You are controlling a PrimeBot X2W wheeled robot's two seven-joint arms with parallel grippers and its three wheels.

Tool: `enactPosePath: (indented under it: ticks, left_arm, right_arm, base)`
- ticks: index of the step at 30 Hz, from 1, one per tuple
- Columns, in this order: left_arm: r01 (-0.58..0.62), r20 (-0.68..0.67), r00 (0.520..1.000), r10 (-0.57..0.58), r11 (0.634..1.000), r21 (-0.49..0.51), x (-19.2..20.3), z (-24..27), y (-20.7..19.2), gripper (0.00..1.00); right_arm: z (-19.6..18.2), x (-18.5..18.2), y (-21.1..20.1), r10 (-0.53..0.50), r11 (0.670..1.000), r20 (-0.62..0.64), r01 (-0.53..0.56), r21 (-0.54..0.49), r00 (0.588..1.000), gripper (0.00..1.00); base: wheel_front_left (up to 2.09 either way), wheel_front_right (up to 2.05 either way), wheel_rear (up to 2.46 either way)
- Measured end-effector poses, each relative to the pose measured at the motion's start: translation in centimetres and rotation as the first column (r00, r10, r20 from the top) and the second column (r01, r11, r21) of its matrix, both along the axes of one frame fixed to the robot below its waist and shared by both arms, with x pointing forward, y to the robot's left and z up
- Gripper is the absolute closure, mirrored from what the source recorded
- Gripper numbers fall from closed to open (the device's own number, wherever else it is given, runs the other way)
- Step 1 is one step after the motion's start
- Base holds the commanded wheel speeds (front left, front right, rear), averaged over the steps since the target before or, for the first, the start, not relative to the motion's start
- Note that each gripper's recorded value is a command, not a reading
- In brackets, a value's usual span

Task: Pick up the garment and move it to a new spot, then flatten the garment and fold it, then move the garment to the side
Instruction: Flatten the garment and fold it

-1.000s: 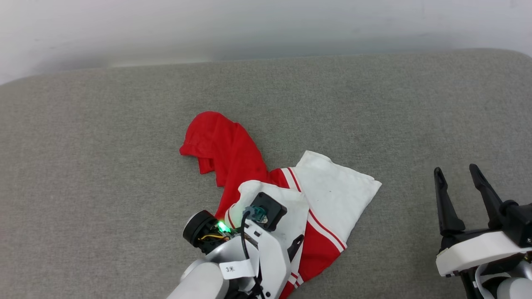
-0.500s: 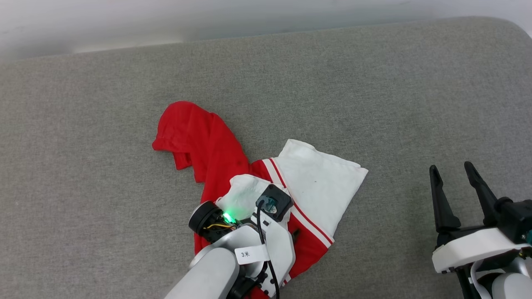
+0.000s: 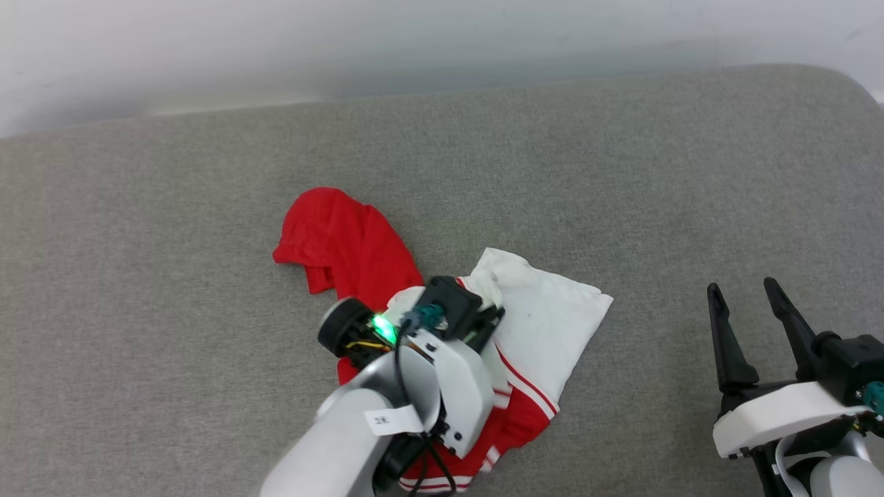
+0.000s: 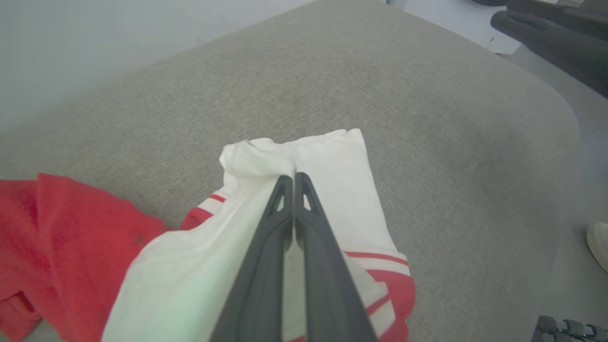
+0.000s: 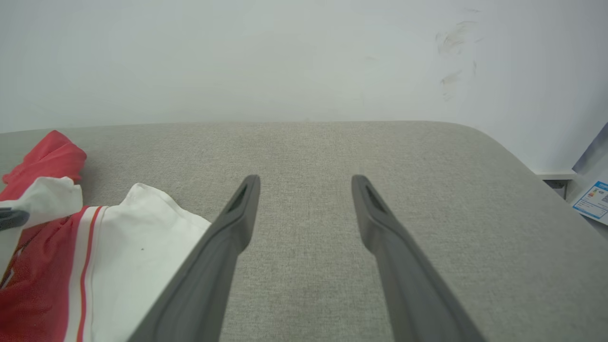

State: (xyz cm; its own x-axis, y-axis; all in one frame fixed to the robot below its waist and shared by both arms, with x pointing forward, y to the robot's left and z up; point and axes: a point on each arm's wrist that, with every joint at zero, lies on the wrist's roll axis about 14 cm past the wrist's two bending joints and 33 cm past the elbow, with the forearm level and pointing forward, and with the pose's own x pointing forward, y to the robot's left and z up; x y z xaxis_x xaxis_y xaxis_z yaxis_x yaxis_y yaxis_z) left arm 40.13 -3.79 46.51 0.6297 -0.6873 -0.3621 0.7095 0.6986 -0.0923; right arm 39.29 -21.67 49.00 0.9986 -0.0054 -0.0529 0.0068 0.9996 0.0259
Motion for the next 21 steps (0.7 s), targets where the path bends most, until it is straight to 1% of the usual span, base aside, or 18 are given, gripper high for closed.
enactPosePath:
  ticks: [5,8,10,14,16,19,21]
  left_arm:
    - [-0.108,0.133,0.984,0.121,0.989,-0.097,1.6,4.2,2.9,1.00]
    - [-0.196,0.182,0.959,0.219,0.971,-0.138,2.0,5.8,6.0,1.00]
    - [-0.265,0.208,0.932,0.296,0.950,-0.164,1.9,6.7,8.6,1.00]
    - [-0.405,0.221,0.871,0.439,0.896,-0.181,0.7,6.9,14.2,1.00]
    - [-0.473,0.214,0.837,0.504,0.862,-0.183,-0.3,6.6,16.7,1.00]
    - [-0.567,0.194,0.782,0.592,0.805,-0.172,-1.9,5.8,20.3,1.00]
    - [-0.632,0.168,0.741,0.650,0.760,-0.150,-3.1,4.6,22.5,1.00]
  right_arm:
    - [0.4,-0.3,0.5,0.014,1.000,0.006,-0.014,-0.001,1.000,0.00]
    - [0.5,-0.3,1.2,0.036,0.999,0.010,-0.036,0.002,0.999,0.00]
    - [0.5,-0.3,1.8,0.053,0.999,0.009,-0.053,0.004,0.999,0.00]
    - [0.6,-0.1,3.0,0.090,0.996,0.008,-0.090,0.005,0.996,0.00]
    - [0.7,0.1,3.6,0.108,0.994,0.008,-0.108,0.005,0.994,0.00]
    - [0.7,0.4,4.5,0.137,0.991,0.002,-0.137,0.000,0.991,0.00]
    - [0.6,0.4,5.1,0.153,0.988,-0.003,-0.153,-0.001,0.988,0.00]
  base:
    - [0.00,0.00,0.00]
    - [0.00,0.00,0.00]
    - [0.00,0.00,0.00]
    - [0.00,0.00,0.00]
    - [0.00,0.00,0.00]
    - [0.00,0.00,0.00]
    - [0.00,0.00,0.00]
